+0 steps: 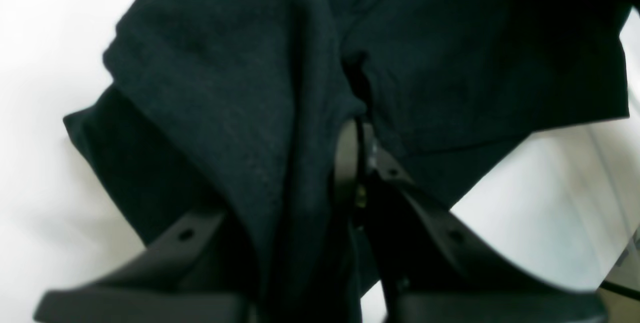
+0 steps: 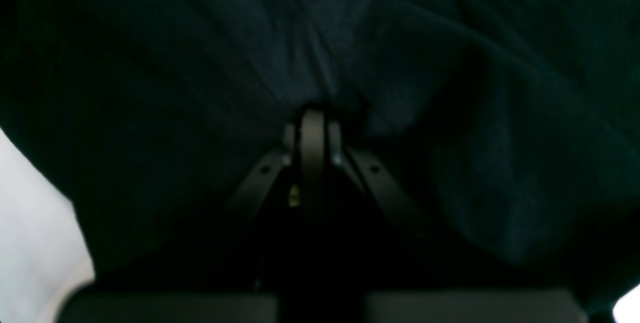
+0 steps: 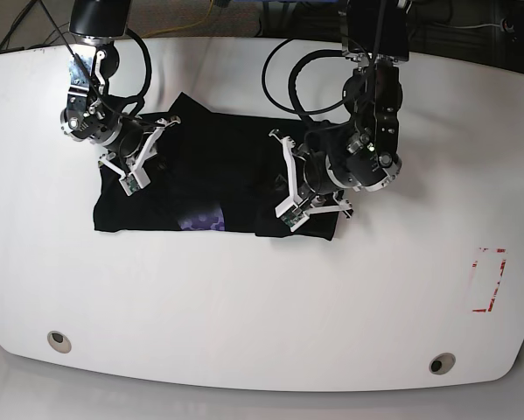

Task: Layout the t-shirt on the table in an organized manner, then fold the t-shirt properly
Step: 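Fold the grasped shirt end with the left gripper toward the right gripper, then release the folded end and move the left gripper back to the fold edge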

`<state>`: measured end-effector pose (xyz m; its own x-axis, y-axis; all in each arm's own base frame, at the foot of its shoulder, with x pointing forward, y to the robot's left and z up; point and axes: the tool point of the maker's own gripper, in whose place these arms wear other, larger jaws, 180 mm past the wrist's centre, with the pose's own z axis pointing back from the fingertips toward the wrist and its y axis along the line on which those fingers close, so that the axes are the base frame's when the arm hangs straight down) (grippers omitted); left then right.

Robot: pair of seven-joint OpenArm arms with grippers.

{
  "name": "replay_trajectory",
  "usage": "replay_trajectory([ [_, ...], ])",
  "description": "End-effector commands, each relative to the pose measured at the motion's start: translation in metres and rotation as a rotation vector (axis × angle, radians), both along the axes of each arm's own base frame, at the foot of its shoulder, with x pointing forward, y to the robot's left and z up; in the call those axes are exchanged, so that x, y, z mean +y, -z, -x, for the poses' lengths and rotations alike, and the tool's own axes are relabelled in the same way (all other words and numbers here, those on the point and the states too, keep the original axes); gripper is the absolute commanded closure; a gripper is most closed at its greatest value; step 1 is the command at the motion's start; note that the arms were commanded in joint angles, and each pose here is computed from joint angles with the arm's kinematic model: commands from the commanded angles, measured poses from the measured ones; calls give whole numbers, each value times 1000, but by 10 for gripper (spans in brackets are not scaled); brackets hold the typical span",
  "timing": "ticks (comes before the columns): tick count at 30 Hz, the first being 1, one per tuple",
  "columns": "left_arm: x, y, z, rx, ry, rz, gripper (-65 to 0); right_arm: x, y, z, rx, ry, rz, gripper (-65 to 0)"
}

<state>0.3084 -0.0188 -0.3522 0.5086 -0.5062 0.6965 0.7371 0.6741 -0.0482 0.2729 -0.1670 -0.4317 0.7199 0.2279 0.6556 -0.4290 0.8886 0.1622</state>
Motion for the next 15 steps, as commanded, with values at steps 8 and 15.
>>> replay_trajectory([
  [8, -22, -20, -15, -24, 36, 119, -374, -7, 11, 10, 59, -10, 60, 0],
  [15, -59, -43, -6, -48, 173, 154, -450, -7, 10, 9, 57, -10, 63, 0],
])
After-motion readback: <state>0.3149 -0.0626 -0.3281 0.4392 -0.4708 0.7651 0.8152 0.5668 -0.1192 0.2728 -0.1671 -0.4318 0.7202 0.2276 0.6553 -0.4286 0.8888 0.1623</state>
